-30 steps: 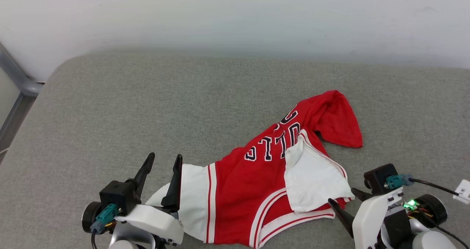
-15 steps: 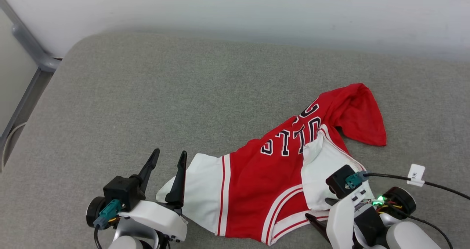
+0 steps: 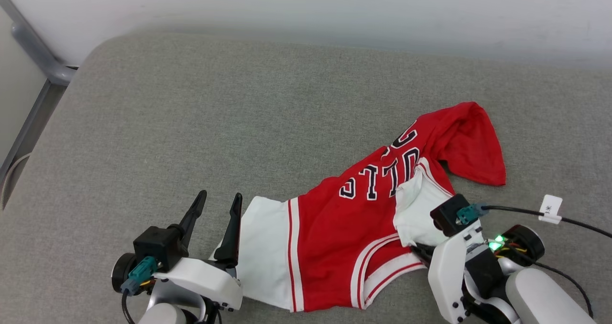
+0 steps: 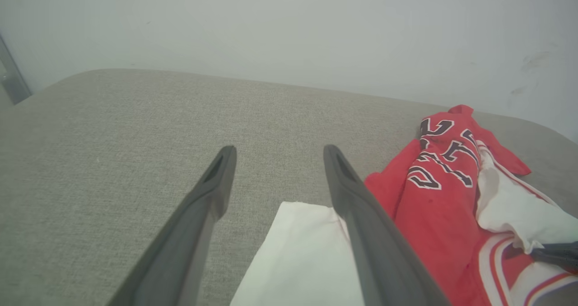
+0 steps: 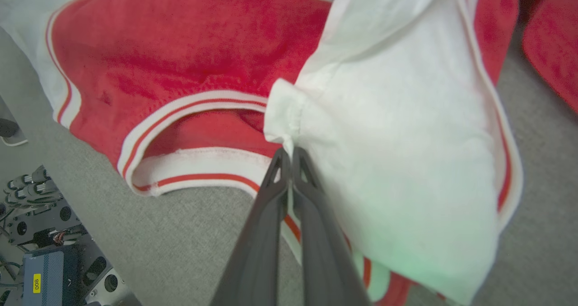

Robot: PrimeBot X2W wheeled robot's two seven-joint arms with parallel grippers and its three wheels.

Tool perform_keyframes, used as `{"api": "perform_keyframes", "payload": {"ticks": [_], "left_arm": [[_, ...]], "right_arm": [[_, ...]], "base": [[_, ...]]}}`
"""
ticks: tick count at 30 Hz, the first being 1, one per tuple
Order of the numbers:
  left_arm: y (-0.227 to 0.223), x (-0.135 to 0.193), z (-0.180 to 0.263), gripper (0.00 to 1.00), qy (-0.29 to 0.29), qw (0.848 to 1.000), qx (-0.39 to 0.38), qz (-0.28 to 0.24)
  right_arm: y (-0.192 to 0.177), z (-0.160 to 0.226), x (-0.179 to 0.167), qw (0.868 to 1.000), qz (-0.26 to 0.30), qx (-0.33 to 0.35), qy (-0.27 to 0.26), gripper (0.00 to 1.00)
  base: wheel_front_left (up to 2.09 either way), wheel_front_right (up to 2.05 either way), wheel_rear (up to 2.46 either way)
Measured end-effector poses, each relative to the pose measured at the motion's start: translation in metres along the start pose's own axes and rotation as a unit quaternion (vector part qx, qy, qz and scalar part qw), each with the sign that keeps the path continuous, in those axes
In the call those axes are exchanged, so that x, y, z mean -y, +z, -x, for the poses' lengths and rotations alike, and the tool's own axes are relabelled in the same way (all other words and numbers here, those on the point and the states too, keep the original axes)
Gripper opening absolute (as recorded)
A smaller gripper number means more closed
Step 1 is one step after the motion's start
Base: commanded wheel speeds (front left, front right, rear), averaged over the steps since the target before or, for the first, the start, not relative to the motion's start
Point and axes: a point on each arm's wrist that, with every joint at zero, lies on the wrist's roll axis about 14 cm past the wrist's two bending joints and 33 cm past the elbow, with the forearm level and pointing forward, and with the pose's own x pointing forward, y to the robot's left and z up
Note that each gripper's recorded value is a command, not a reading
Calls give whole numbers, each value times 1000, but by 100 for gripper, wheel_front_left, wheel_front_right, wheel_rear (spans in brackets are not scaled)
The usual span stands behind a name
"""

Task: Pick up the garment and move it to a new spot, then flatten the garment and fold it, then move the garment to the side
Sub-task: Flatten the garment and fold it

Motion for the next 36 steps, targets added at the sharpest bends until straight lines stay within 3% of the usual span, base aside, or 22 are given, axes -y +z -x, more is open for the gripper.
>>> {"api": "perform_keyframes", "payload": {"ticks": [8,14,19,24,25,26,27,28,29,36], "left_arm": [[3,11,-4,100,-16,1000,6,-1],[3,17,-6,100,-25,1000,5,0],[0,17,-7,100,-26,1000,1,1],[-2,16,-8,100,-25,1000,-3,1],[-4,15,-9,100,-26,1000,-6,-1],[-5,16,-10,100,-27,1000,-7,-2],[-5,16,-11,100,-27,1000,-9,-3],[-6,15,-11,100,-28,1000,-10,-4],[-7,16,-12,100,-29,1000,-11,-4],[-5,20,-13,100,-37,999,-11,-5]], "right_arm": [[47,33,35,992,-32,105,-60,0],[29,57,86,973,-136,131,-133,0],[-19,70,125,940,-249,129,-195,0],[-73,77,143,900,-343,114,-243,0],[-89,79,147,887,-367,111,-257,0],[-94,78,146,884,-372,109,-259,1],[-98,76,145,884,-375,104,-261,34],[-99,74,145,881,-380,107,-260,61],[-97,74,145,879,-382,116,-261,100],[-75,83,151,881,-328,179,-290,100]], "base": [[0,0,0],[0,0,0],[0,0,0],[0,0,0],[0,0,0],[0,0,0],[0,0,0],[0,0,0],[0,0,0],[0,0,0]]}}
